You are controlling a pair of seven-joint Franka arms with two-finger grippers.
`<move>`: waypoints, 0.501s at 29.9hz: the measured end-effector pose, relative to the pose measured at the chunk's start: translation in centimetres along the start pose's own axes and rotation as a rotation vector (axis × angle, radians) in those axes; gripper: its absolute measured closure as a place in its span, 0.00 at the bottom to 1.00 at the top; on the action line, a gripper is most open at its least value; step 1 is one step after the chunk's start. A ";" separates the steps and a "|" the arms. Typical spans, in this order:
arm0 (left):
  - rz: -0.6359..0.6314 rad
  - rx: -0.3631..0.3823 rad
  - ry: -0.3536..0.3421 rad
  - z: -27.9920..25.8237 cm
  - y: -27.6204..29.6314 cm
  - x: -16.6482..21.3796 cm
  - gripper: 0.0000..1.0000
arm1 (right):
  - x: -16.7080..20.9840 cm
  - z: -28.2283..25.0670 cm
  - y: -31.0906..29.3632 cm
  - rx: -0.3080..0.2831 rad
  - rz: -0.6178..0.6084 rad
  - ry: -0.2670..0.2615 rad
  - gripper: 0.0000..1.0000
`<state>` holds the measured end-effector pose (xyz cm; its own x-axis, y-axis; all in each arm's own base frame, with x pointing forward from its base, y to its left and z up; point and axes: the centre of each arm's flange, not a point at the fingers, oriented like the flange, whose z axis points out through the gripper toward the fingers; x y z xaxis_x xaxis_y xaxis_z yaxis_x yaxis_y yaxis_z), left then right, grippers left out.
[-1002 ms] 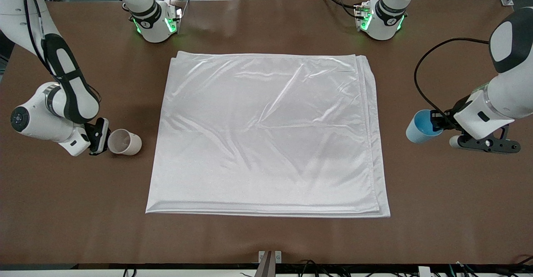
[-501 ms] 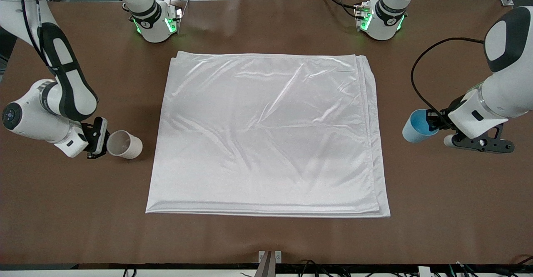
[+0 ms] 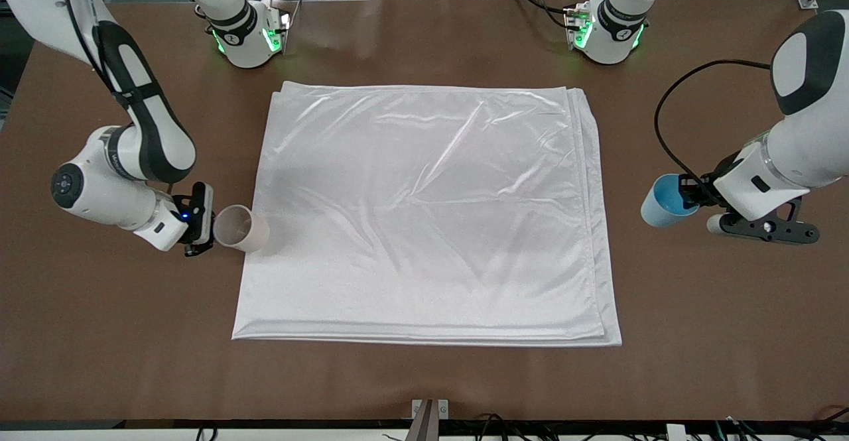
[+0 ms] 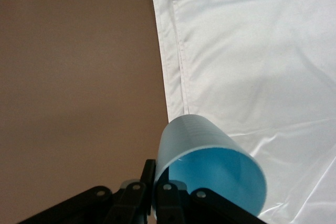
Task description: Place blue cup into white mug on cloth
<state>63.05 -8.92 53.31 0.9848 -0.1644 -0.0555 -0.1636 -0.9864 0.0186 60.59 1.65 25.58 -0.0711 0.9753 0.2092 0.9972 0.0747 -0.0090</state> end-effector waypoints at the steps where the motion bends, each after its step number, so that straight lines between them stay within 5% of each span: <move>1: 0.002 0.000 0.000 0.0 0.1 0.0 0.95 | 1.1 0.1 0.1 0.000 -0.002 0.000 0.81; 15: 0.012 0.001 0.000 0.0 0.8 0.0 0.95 | 12.9 1.0 -0.1 -0.001 0.036 -0.003 0.81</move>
<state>62.93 -9.72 53.31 0.9827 -0.1767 -0.0554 -0.1759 -0.9842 0.0187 59.50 14.49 27.27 -0.0358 0.9780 0.2057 0.9991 0.0397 -0.0150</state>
